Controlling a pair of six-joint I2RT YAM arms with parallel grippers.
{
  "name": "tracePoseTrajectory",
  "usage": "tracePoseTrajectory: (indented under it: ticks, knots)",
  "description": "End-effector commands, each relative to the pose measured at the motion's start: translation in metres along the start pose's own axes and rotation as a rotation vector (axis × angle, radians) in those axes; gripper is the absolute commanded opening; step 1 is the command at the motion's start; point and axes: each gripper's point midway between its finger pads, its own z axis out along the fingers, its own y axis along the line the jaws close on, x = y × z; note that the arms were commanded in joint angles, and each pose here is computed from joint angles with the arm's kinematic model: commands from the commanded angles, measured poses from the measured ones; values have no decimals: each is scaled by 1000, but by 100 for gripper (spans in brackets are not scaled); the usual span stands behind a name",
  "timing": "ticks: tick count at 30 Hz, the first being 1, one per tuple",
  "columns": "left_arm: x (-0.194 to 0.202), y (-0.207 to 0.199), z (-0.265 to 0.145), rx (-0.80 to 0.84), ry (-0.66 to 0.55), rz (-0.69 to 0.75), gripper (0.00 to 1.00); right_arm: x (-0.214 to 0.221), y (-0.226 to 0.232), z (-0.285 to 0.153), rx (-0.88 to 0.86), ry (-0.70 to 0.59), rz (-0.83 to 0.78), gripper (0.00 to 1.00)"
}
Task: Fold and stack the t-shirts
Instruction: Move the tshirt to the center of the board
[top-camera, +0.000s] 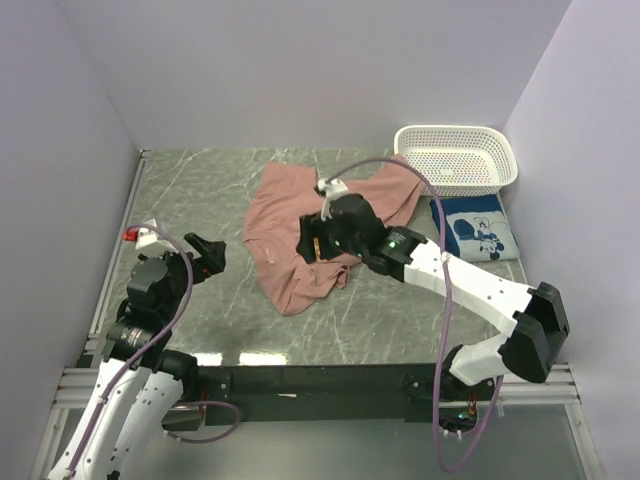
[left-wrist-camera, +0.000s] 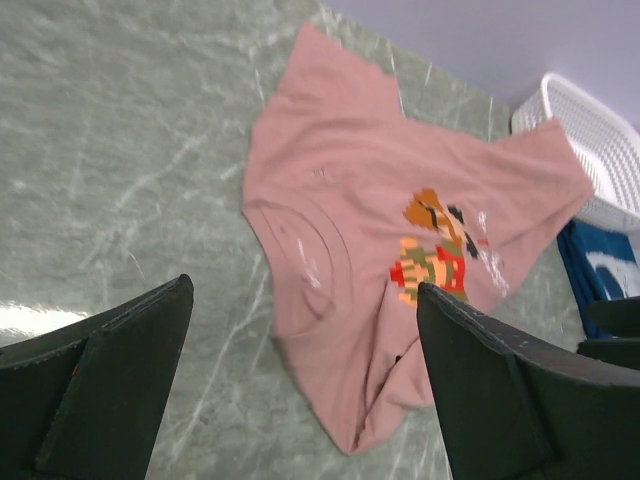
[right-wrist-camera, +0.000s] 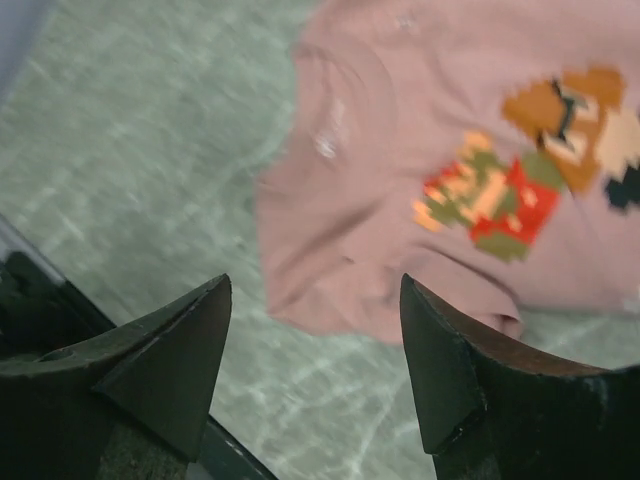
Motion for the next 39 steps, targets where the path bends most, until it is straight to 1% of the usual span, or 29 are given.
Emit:
tracePoseTrajectory:
  ticks: [1, 3, 4, 5, 6, 7, 8, 10, 11, 12, 13, 14, 15, 16, 18, 19, 20, 21, 22, 23, 24, 25, 26, 27, 29, 32, 34, 36, 39]
  knots:
    - [12, -14, 2, 51, 91, -34, 99, 5, -37, -18, 122, -53, 64, 75]
    - [23, -23, 4, 94, 152, -56, 99, 9, -60, -25, 183, -74, 74, 75]
    - [32, -24, 7, 98, 192, -61, 99, 20, -89, -25, 252, -60, 102, 75]
    - [38, -26, 9, 110, 222, -67, 99, 22, -101, -27, 274, -64, 121, 75]
    - [52, -28, 14, 111, 287, -82, 99, 26, -114, -27, 296, -66, 153, 75]
    - [60, -29, 16, 115, 325, -86, 99, 40, -131, -26, 319, -42, 187, 75]
    - [68, -32, 18, 120, 362, -102, 99, 38, -157, -29, 369, -67, 233, 75]
    - [95, -34, 25, 114, 472, -114, 99, 50, -183, -30, 423, -64, 289, 75]
    - [104, -43, 26, 138, 503, -116, 99, 48, -207, -34, 482, -89, 327, 77]
    - [113, -46, 28, 139, 531, -113, 100, 52, -218, -35, 513, -92, 365, 78]
    - [125, -43, 34, 106, 562, -101, 99, 60, -231, -32, 541, -75, 394, 79]
    - [136, -50, 32, 111, 588, -83, 99, 58, -241, -31, 548, -87, 426, 79]
    - [145, -52, 38, 88, 607, -67, 99, 59, -262, -36, 588, -103, 485, 80]
    - [149, -51, 43, 59, 599, -44, 99, 64, -274, -34, 604, -95, 517, 80]
    - [170, -63, 46, 63, 660, 0, 100, 58, -297, -35, 600, -139, 593, 80]
    - [172, -59, 52, 24, 647, 26, 99, 60, -307, -30, 601, -134, 617, 80]
    - [174, -67, 55, 27, 650, 49, 99, 53, -316, -29, 603, -170, 630, 80]
    - [184, -60, 62, -18, 672, 75, 96, 51, -323, -29, 584, -179, 664, 80]
    - [187, -58, 66, -41, 677, 91, 93, 52, -330, -23, 583, -174, 681, 80]
    - [184, -62, 74, -52, 661, 100, 89, 42, -336, -21, 565, -211, 682, 79]
    - [193, -57, 79, -80, 681, 114, 85, 40, -339, -17, 545, -211, 690, 78]
    - [195, -57, 83, -88, 683, 118, 79, 40, -348, -11, 547, -209, 705, 78]
    - [193, -60, 89, -94, 672, 120, 77, 36, -350, -6, 533, -219, 702, 77]
    - [200, -56, 92, -114, 689, 131, 76, 35, -361, -7, 539, -230, 721, 77]
    - [205, -55, 97, -129, 696, 132, 71, 32, -370, 2, 516, -231, 729, 76]
    - [219, -40, 102, -190, 728, 155, 68, 25, -378, 13, 484, -243, 731, 73]
    - [230, -21, 102, -265, 759, 173, 65, 23, -382, 19, 473, -250, 741, 71]
    - [240, -2, 100, -318, 791, 151, 62, 23, -388, 21, 477, -259, 759, 71]
    - [248, 26, 94, -376, 839, 96, 61, 23, -393, 27, 459, -254, 764, 70]
